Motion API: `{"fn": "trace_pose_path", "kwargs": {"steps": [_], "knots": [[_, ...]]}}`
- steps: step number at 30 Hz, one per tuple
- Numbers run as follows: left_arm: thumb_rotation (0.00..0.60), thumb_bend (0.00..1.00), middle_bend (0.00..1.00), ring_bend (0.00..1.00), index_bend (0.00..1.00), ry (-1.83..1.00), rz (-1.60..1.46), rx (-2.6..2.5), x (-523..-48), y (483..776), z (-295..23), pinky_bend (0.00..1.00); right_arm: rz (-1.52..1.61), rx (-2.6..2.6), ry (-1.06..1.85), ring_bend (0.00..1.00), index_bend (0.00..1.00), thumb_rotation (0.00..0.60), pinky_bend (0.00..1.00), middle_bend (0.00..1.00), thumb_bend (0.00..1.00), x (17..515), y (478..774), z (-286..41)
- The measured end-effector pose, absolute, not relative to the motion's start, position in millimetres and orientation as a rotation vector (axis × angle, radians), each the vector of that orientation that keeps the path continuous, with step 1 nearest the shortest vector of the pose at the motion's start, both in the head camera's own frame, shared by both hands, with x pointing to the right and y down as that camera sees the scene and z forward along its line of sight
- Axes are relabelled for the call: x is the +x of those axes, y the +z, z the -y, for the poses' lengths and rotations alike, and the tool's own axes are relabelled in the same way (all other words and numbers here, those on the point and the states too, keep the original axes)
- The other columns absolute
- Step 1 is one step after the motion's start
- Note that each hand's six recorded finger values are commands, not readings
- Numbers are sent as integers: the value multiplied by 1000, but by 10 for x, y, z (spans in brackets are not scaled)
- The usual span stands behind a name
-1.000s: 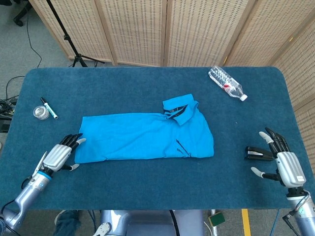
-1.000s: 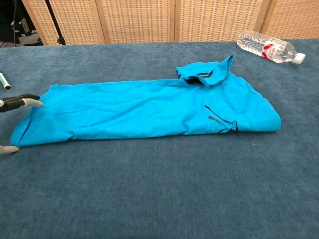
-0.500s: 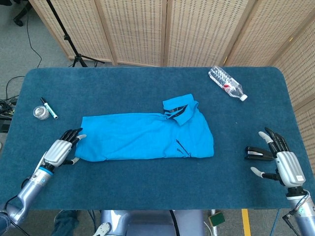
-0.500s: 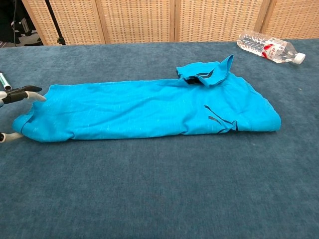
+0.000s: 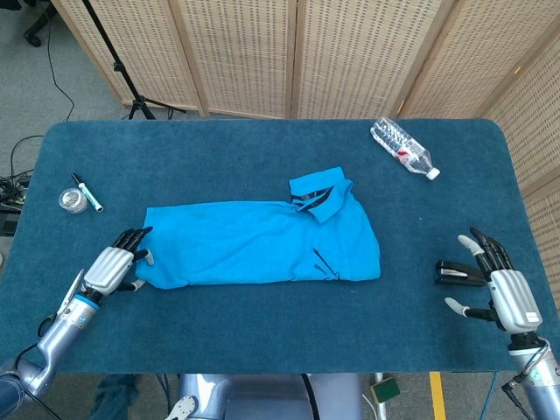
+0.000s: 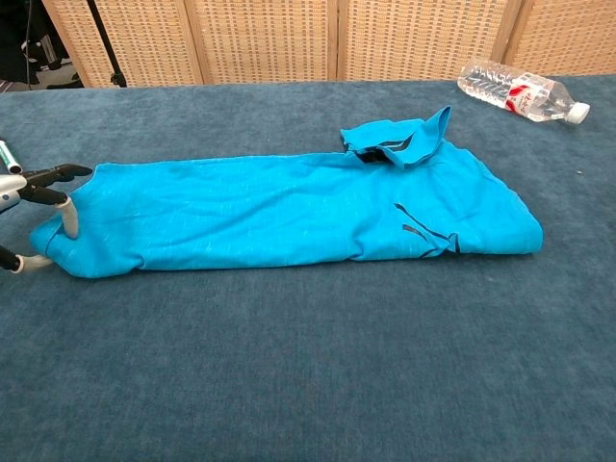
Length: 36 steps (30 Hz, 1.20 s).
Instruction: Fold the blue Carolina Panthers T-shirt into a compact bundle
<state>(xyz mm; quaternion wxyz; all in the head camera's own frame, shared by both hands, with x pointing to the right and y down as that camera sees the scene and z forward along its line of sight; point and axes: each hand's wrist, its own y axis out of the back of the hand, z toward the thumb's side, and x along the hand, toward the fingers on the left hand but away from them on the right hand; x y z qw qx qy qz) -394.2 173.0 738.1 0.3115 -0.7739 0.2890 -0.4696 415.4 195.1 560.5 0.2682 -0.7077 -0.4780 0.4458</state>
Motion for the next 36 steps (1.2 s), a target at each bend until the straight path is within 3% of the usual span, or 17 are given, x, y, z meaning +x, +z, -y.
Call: {"fn": "trace_pose_path", "kwargs": {"steps": [11,18,29,36], "knots": [[600,419,0,0,758,-1245,-764,-2011,-3968,7380,-1674,0,1289,-1912,1200,0,113,600,0,0,0,4152,5602,-1954],[600,441,0,0,775,-1263,-737,-1983,-4044,7348,-1638,0,1285,-1916,1198,0,113,600,0,0,0,4140,5606,-1958],[600,646,0,0,794,-1277,-734,-2005,-4112,7326,-1659,0,1276,-1922,1200,0,114,600,0,0,0,4115,5619,-1974],[600,700,0,0,801,-1287,-723,-1983,-4171,7303,-1629,0,1277,-1925,1198,0,114,600,0,0,0,4112,5617,-1973]]}}
